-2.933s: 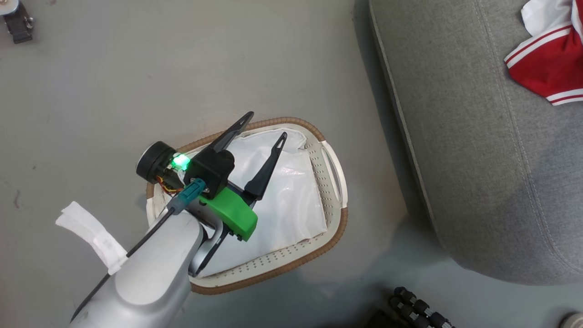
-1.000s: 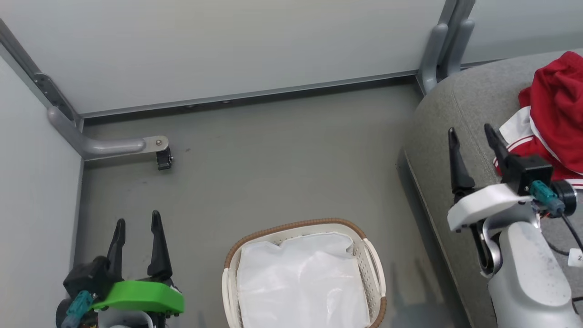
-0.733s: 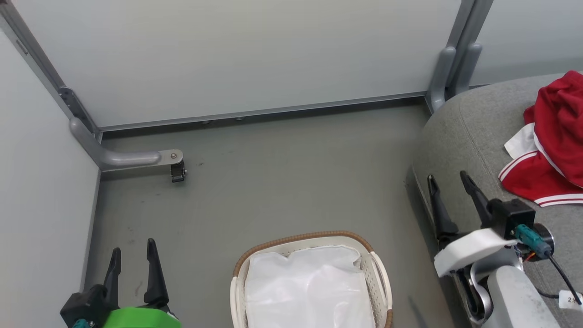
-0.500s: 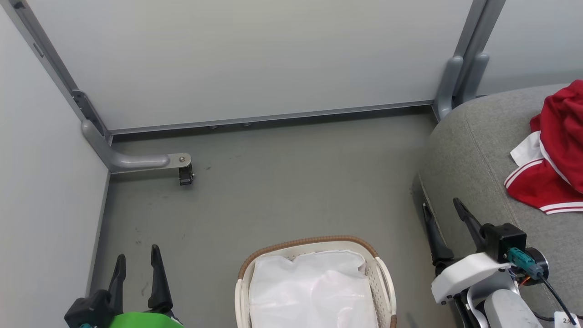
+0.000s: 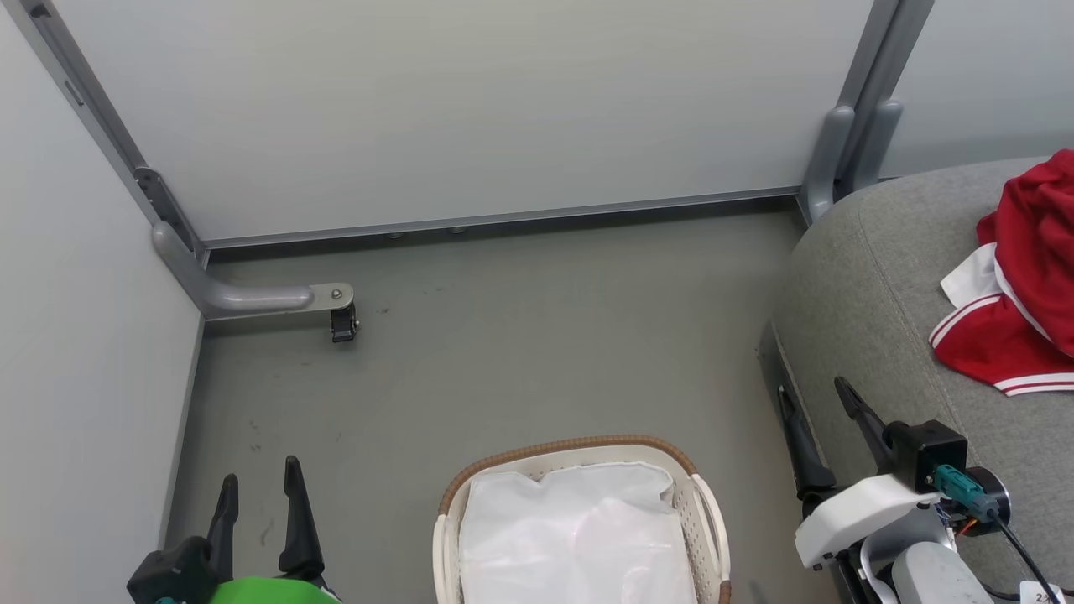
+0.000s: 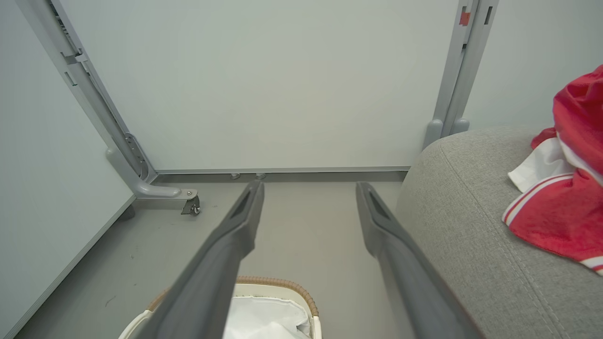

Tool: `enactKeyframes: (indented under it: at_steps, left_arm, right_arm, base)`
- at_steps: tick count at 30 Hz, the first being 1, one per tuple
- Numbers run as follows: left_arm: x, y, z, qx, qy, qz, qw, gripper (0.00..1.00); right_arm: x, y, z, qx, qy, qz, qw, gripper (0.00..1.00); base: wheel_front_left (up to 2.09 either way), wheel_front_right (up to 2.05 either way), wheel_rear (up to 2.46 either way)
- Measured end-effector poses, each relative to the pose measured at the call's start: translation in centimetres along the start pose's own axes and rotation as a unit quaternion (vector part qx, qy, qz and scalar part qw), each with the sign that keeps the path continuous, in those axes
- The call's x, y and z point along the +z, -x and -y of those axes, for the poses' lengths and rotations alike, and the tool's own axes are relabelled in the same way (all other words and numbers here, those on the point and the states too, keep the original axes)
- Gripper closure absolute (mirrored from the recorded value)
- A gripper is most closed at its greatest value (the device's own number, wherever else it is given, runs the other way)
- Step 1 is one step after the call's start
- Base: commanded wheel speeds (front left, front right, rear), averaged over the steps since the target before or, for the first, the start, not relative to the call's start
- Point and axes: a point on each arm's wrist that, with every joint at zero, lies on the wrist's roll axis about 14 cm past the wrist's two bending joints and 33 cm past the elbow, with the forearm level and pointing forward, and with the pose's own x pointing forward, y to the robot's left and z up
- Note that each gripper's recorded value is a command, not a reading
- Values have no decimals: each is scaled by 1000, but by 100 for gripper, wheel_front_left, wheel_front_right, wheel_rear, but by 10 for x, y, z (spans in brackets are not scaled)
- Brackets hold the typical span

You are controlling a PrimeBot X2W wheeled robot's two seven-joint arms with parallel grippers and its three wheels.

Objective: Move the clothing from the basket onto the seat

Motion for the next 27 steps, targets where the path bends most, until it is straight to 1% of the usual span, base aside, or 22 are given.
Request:
enactKeyframes:
  at_steps: [9, 10, 14, 16, 27]
  left_arm:
    - [-1, 0, 3, -5, 2, -2, 1000, 0]
    - [-2, 0, 3, -5, 2, -3, 1000, 100]
    - [-15, 4, -1, 1, 2, -23, 1000, 100]
    - [-18, 5, -2, 6, 11, -31, 999, 100]
    - [-19, 4, -13, 32, 97, -44, 994, 100]
  right_arm:
    - [6, -1, 2, -3, -1, 10, 1000, 0]
    - [6, -1, 2, -3, -1, 9, 1000, 100]
    - [-14, 8, 2, -8, -8, -20, 1000, 100]
    - [-21, 11, 3, -13, -19, -32, 999, 100]
    - [-18, 9, 13, -43, -120, -31, 991, 100]
  base:
    - [0, 0, 0]
    - [0, 0, 0]
    - [0, 0, 0]
    - [0, 0, 0]
    - [0, 0, 0]
